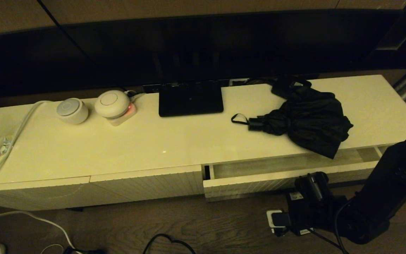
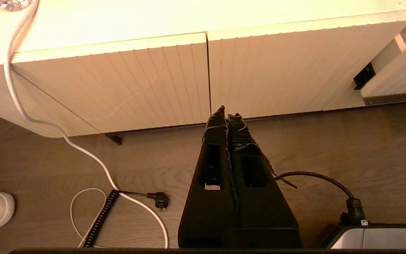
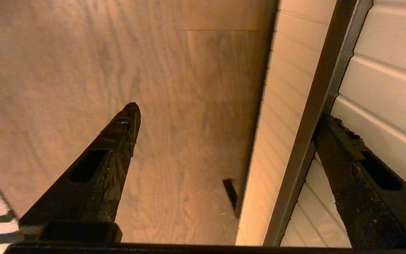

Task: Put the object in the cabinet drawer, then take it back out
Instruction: Open the drawer

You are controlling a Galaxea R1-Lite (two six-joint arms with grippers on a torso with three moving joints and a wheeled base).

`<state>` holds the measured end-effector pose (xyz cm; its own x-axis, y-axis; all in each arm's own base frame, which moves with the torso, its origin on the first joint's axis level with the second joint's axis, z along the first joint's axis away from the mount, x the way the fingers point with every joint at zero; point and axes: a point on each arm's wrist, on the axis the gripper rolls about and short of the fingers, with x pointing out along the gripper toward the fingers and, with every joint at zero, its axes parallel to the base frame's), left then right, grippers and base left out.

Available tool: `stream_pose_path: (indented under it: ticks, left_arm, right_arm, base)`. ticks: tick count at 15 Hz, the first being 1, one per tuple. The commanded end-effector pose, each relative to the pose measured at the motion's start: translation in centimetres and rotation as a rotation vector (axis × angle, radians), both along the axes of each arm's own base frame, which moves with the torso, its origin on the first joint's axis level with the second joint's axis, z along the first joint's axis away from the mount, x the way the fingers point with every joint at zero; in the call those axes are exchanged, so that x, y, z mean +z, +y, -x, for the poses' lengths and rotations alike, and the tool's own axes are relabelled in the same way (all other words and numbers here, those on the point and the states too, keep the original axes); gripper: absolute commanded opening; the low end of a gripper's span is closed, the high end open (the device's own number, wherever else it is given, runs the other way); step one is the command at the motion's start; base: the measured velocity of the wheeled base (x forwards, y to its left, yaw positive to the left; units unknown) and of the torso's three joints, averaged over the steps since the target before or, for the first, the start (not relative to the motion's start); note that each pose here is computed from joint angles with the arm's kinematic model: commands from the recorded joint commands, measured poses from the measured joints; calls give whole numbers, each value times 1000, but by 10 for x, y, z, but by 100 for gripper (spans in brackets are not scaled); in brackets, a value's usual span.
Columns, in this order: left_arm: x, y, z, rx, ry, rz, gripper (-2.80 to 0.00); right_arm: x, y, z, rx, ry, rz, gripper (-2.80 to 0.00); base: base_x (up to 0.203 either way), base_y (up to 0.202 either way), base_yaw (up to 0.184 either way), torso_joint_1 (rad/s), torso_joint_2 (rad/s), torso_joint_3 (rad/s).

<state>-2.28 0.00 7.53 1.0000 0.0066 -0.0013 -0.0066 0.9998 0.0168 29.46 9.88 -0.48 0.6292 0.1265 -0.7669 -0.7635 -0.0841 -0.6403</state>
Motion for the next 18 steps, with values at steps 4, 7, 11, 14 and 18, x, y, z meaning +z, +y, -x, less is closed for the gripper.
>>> stream_pose_path:
  ticks: [4,7,11,14,18]
  left_arm:
    - [-1,0,0,1,3,0,-280]
    - [-1,0,0,1,3,0,-280]
    - [-1,0,0,1,3,0,-280]
    - [-1,0,0,1,4,0,-280]
    - [-1,0,0,1,4,0,-280]
  right_arm:
    - [-6,-4,32,15,84,17,0]
    - [-6,-6,44,19,97,16,0]
    - [19,-7,51,27,21,-22,0]
    - [44,-14,68,30,-38,-49,0]
    - [67,-26,93,27,-37,-53,-280]
  base:
    - [0,0,0,0,0,0]
    - [0,0,0,0,0,0]
    - [0,0,0,0,0,0]
    - [0,0,0,0,0,0]
    - [0,0,0,0,0,0]
